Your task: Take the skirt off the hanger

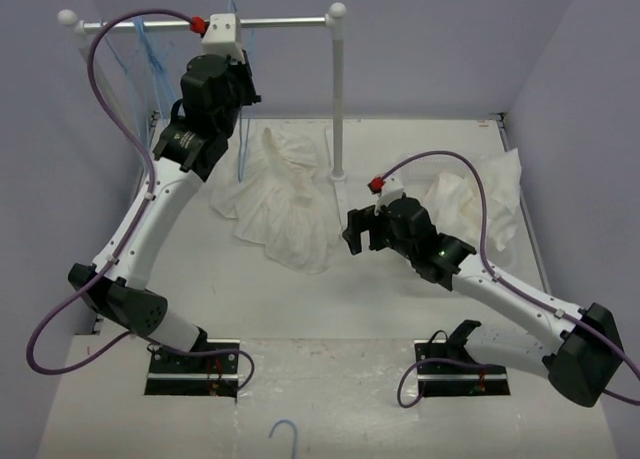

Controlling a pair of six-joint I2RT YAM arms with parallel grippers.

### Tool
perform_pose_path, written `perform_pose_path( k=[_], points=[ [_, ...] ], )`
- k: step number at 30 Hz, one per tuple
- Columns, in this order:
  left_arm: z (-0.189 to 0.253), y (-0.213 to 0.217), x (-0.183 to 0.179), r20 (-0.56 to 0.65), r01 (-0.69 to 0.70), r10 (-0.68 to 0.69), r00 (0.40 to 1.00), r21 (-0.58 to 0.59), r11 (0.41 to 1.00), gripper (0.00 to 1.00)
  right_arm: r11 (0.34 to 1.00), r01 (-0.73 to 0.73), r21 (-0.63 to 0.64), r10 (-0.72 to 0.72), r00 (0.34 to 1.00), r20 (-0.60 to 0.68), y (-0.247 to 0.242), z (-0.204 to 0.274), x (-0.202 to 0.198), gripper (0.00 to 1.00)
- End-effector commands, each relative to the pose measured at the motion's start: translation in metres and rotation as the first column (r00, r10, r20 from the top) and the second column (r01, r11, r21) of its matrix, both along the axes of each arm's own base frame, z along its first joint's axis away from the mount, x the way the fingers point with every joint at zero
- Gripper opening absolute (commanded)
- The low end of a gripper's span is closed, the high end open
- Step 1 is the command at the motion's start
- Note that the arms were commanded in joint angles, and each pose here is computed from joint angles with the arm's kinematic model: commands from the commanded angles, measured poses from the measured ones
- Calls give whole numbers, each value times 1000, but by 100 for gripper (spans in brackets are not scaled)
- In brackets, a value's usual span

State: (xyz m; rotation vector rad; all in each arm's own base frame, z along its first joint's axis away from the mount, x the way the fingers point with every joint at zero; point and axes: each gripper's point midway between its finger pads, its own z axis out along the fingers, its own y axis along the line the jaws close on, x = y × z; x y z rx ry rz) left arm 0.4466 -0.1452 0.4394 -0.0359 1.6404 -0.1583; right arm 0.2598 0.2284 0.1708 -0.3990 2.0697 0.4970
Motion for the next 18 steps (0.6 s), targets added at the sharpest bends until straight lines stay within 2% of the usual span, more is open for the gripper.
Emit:
perform_pose_path(
  k=[1,9,16,18],
  points=[
    [44,3,5,130,6,-4,991,-17,1000,0,1000,4,30,-5,999,39,7,21,14,99],
    [7,29,34,35,-26,26,999,9,1000,0,999,-17,28,16,999,46,16,20,23,99],
    [-36,24,23,-49,25,-24,999,20,999,0,997,-64,50,61,996,67,25,25,23,99],
    [-33,27,15,-38,23,-22,999,12,1000,0,991,-101,84,94,992,85,33,33,21,99]
  ],
)
